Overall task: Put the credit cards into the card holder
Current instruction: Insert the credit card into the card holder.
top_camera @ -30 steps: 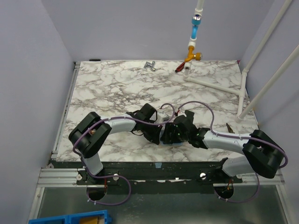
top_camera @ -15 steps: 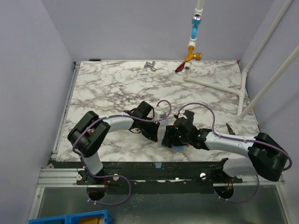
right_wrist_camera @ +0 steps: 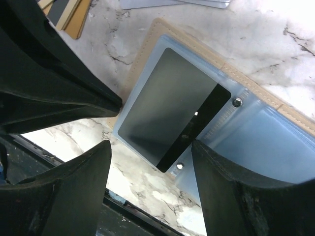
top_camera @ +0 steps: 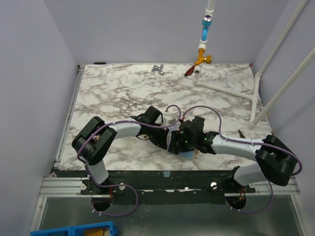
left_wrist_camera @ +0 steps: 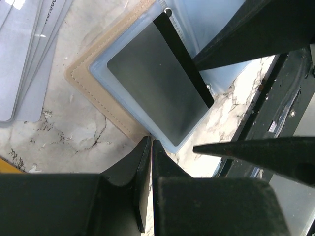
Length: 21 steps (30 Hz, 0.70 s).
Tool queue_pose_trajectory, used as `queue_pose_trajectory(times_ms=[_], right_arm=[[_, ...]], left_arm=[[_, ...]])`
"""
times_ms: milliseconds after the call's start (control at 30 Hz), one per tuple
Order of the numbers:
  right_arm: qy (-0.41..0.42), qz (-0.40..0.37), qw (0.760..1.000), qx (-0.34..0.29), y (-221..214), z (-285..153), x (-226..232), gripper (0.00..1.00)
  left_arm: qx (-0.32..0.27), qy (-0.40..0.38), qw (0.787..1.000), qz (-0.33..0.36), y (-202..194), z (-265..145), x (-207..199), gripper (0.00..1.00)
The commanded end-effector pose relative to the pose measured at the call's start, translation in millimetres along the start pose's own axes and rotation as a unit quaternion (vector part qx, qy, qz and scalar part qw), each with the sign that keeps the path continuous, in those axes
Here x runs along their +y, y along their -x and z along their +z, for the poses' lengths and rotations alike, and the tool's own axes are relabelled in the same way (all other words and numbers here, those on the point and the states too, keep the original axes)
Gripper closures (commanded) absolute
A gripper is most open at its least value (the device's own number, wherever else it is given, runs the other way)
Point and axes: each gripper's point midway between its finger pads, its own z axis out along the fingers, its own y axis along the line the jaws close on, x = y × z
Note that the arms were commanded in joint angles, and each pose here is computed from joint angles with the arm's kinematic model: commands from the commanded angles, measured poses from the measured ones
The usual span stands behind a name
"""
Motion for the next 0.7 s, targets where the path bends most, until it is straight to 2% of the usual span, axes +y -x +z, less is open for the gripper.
queue_pose_trajectory(times_ms=[0,300,667], right_arm=[[0.038,-0.030,0.999,0.004,7,-2,20,0.30],[0.080,-0.043,0.996,-0.007,11,-3,36,0.31],[0.052,-0.026,0.998,-0.026,4,-21,15,0.31]], left_arm=[[-0.003,-0.020,1.000,0.012,8,3,-5,0.94],[-0.002,-0.013,1.000,0.017,10,0,-3,0.94],[-0.031,0.002,0.999,0.030,31,-19,2,0.94]])
